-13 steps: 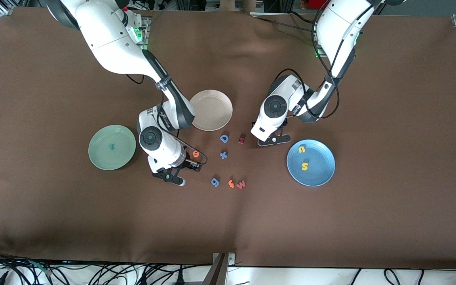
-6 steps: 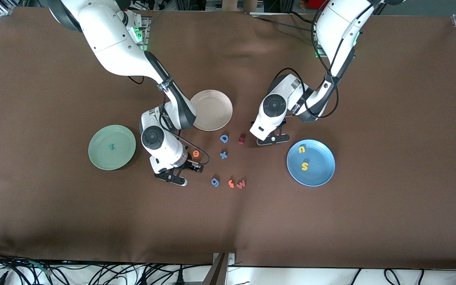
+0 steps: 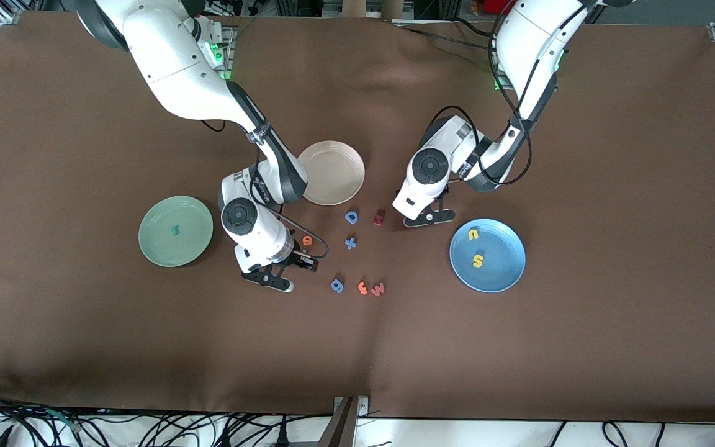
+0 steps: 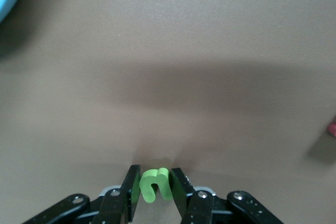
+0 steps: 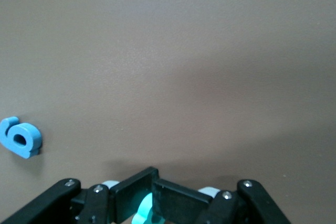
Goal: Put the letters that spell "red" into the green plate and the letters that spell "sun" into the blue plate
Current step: 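Place the n on the blue plate while the right gripper carries the d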
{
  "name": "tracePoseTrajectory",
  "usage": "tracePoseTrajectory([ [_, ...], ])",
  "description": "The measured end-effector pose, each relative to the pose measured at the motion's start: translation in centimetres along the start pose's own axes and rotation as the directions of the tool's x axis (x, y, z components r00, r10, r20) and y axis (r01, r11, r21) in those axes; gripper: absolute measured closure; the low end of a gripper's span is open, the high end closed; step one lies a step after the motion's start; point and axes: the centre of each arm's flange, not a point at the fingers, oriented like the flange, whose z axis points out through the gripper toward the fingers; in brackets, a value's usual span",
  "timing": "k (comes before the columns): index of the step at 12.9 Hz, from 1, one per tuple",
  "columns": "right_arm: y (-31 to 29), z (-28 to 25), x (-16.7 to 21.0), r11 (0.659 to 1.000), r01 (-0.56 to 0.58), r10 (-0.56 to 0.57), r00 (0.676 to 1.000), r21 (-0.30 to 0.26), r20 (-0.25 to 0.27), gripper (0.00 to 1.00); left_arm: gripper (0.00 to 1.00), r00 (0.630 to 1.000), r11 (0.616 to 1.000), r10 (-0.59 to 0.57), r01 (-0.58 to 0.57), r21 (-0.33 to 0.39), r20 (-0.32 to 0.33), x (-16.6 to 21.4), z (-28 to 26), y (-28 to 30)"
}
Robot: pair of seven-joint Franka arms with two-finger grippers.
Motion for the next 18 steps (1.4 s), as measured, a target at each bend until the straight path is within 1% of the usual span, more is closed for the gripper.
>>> tracePoseTrajectory([
  [2,0.1,0.0,0.0,1.000,0.000,0.000,1.000,-0.005,0.006,1.00,0.69,1.000,1.000,-0.004,0.004,0.014,0.010,0.0,-0.4,-0.3],
  [5,0.5,-1.5,0.8,0.999,0.008,-0.007,1.000,-0.032,0.028,1.00,0.69,1.000,0.999,-0.004,0.003,0.036,0.017,1.1,-4.4,-1.7],
  [7,2.0,-4.4,2.7,0.998,0.028,-0.025,0.998,-0.058,0.049,1.00,0.69,0.999,0.999,0.022,-0.023,0.043,0.023,2.4,-7.4,-2.9],
  [9,4.6,-7.8,5.1,0.996,0.059,-0.053,0.996,-0.071,0.078,1.00,0.69,0.998,0.997,0.067,-0.068,0.033,0.019,4.2,-9.0,-4.6],
  [10,6.0,-9.4,6.1,0.994,0.078,-0.070,0.993,-0.079,0.096,1.00,0.69,0.994,0.994,0.105,-0.105,0.034,0.010,5.4,-9.4,-5.7],
  [11,7.7,-10.8,7.1,0.991,0.096,-0.084,0.989,-0.094,0.119,1.00,0.69,0.989,0.988,0.149,-0.148,0.050,-0.010,6.9,-9.8,-7.2],
  [13,11.5,-12.9,8.8,0.982,0.132,-0.109,0.981,-0.137,0.161,1.00,0.69,0.973,0.970,0.226,-0.221,0.098,-0.042,9.9,-10.3,-10.2],
  [15,15.3,-14.2,10.0,0.971,0.168,-0.134,0.972,-0.172,0.195,1.00,0.69,0.958,0.952,0.284,-0.276,0.135,-0.043,12.5,-9.9,-13.5],
  [16,17.2,-14.6,10.2,0.966,0.183,-0.143,0.967,-0.183,0.209,1.00,0.69,0.953,0.946,0.301,-0.293,0.140,-0.040,13.7,-9.2,-15.0],
  [18,20.6,-14.9,9.7,0.960,0.202,-0.152,0.959,-0.196,0.240,1.00,0.69,0.947,0.942,0.319,-0.312,0.123,-0.039,15.3,-7.1,-16.3],
])
